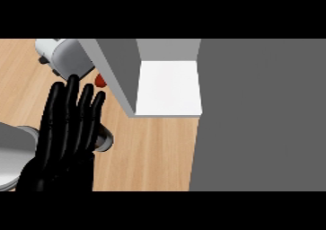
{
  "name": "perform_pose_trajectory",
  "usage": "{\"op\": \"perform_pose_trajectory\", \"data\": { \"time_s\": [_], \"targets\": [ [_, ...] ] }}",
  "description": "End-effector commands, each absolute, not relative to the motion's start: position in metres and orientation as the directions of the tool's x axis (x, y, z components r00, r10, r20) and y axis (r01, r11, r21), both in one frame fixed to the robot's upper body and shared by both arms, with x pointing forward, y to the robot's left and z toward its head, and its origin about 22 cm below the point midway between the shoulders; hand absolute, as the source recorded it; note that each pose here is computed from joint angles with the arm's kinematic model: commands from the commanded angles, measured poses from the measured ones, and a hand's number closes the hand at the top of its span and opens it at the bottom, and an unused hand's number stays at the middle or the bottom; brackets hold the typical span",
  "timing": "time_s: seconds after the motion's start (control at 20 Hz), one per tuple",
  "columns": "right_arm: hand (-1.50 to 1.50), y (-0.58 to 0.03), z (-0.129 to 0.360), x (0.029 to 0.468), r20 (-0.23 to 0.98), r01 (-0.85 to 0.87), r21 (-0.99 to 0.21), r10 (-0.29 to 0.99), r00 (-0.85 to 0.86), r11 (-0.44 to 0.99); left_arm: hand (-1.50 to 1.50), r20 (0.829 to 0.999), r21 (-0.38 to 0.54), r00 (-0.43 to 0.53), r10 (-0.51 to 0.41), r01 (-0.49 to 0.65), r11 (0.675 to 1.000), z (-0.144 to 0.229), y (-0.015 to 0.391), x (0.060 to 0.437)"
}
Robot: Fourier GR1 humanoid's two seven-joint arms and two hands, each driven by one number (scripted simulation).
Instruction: Pick up the wine, place it into the cabinet and close the cabinet
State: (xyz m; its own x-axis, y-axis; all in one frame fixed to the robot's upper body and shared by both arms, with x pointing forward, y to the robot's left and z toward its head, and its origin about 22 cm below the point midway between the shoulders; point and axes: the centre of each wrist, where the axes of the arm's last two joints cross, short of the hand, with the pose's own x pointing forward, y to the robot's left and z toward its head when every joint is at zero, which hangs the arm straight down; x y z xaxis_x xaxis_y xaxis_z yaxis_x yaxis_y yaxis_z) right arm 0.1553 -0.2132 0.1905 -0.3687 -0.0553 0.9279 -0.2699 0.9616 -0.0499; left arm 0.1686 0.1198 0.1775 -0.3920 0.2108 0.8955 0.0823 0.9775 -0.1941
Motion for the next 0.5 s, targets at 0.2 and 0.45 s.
{"op": "perform_pose_trajectory", "data": {
  "time_s": [0.2, 0.45],
  "targets": [
    [-1.5, -0.217, 0.213, 0.141, 0.917, -0.29, -0.029, -0.091, -0.39, 0.957, -1.5, 0.911, -0.222, -0.361, 0.2, -0.019, 0.975, 0.163, 0.142, 0.166],
    [-1.5, -0.212, 0.203, 0.142, 0.92, -0.282, -0.059, -0.058, -0.387, 0.958, -1.5, 0.913, -0.193, -0.38, 0.147, -0.087, 0.977, 0.151, 0.164, 0.176]
  ]
}}
